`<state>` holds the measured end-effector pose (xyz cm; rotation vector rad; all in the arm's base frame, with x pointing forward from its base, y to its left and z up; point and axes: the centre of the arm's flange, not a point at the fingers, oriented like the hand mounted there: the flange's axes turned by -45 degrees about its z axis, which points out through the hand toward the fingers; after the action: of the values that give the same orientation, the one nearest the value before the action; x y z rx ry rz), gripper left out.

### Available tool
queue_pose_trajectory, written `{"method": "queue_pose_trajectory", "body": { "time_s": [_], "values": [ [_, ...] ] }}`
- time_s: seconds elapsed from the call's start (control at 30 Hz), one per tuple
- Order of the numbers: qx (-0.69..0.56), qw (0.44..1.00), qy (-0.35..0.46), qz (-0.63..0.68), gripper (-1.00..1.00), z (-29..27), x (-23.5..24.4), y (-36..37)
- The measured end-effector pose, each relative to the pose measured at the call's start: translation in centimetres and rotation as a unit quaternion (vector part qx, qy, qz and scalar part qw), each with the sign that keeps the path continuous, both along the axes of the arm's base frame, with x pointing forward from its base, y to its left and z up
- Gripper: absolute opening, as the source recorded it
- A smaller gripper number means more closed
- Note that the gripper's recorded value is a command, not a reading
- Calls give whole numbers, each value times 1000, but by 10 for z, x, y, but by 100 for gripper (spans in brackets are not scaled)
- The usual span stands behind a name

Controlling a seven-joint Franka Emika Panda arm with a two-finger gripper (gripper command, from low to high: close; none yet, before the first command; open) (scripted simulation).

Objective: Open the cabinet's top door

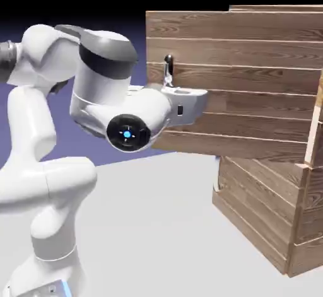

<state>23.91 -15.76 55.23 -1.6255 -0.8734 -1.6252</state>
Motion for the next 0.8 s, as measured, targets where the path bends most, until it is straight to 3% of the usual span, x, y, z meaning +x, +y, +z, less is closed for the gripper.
{"method": "queue_pose_trajectory", "body": {
  "time_s": [0.8],
  "values": [
    [0, 967, 0, 255, -100, 0, 15, -188]
  ]
}}
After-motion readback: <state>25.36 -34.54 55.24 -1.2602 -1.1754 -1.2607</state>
